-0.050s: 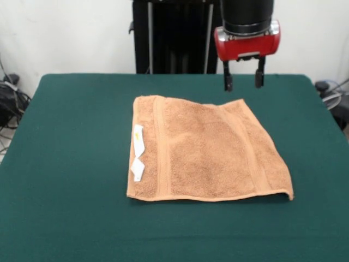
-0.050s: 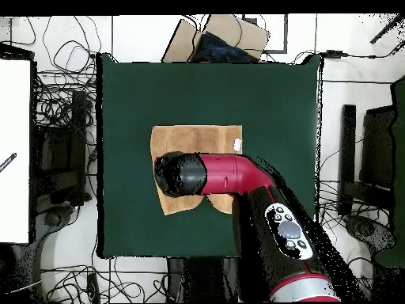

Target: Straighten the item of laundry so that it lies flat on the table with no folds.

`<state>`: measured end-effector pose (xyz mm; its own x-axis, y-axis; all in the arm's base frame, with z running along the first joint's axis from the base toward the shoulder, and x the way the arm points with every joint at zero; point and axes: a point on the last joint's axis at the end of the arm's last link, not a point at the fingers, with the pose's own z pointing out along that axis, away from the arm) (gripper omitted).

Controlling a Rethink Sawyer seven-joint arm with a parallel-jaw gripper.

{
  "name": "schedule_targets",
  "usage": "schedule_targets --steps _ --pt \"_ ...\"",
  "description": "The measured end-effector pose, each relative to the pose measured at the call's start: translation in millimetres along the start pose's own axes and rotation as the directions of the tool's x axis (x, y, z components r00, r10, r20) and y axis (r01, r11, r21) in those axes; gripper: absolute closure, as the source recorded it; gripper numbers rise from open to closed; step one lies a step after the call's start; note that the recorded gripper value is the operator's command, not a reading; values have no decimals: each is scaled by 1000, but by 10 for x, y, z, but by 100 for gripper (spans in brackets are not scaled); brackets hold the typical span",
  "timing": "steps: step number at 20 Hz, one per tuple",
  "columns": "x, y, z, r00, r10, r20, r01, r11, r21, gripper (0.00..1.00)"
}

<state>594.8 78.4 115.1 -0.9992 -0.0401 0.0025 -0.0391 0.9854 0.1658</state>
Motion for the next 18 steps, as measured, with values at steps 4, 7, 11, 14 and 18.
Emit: schedule_targets --steps 4,7,11,14,18 --pt "6 2 0 1000 0 -1 0 1000 0 0" --pt "13 -13 -36 1000 1 3 -1 1000 3 0" --pt "50 -115 -107 1000 16 7 -16 1000 9 0" --pt "53 -277 -145 999 43 12 -43 999 10 0" --pt "72 -517 -128 996 85 7 -85 996 5 0"
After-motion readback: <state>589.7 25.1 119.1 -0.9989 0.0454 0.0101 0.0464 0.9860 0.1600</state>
